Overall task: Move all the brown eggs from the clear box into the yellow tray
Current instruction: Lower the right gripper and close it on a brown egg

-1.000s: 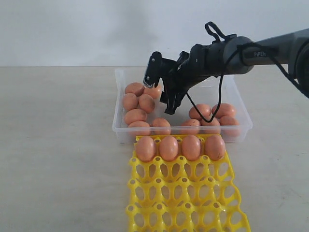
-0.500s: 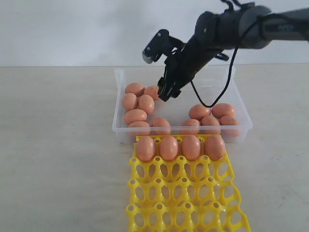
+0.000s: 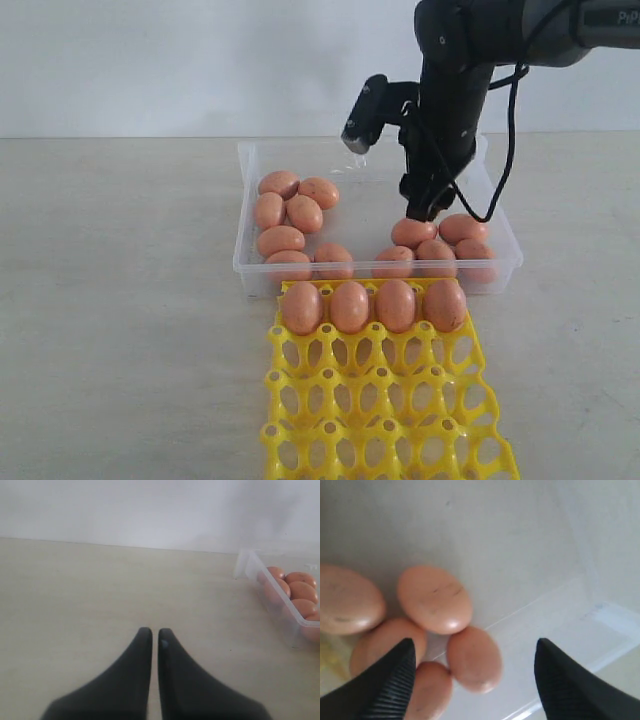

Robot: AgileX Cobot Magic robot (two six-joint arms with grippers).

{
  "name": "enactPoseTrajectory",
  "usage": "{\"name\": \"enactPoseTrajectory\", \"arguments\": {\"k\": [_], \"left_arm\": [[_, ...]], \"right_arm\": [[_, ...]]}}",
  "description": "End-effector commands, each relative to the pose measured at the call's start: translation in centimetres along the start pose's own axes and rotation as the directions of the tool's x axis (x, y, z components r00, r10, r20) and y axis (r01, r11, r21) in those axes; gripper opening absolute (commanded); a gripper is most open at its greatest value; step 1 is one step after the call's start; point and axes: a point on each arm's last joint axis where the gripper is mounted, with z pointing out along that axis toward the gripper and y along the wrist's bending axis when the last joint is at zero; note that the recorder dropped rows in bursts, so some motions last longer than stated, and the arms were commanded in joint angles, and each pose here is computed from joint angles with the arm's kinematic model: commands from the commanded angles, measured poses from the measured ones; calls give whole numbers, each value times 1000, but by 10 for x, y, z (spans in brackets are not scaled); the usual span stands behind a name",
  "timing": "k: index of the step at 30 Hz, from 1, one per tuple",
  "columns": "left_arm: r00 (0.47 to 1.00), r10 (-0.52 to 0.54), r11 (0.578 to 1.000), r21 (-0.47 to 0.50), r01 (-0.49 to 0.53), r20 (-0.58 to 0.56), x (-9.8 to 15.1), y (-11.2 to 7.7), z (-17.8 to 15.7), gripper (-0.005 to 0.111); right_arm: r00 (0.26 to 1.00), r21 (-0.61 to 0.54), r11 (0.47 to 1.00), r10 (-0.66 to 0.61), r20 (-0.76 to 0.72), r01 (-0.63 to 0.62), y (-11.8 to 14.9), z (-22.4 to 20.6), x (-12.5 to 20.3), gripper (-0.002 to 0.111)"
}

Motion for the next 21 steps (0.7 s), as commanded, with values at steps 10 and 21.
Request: {"name": "enactPoseTrajectory", "arguments": {"k": [10, 21], "left_arm": [[1000, 8, 1000, 1, -8, 11, 0, 0, 0, 4], [1000, 8, 1000, 1, -8, 11, 0, 0, 0, 4]], "right_arm": [[983, -140, 974, -174, 57, 180, 12, -12, 0, 45], [946, -82, 948, -296, 131, 308, 12, 23, -13, 57]]}}
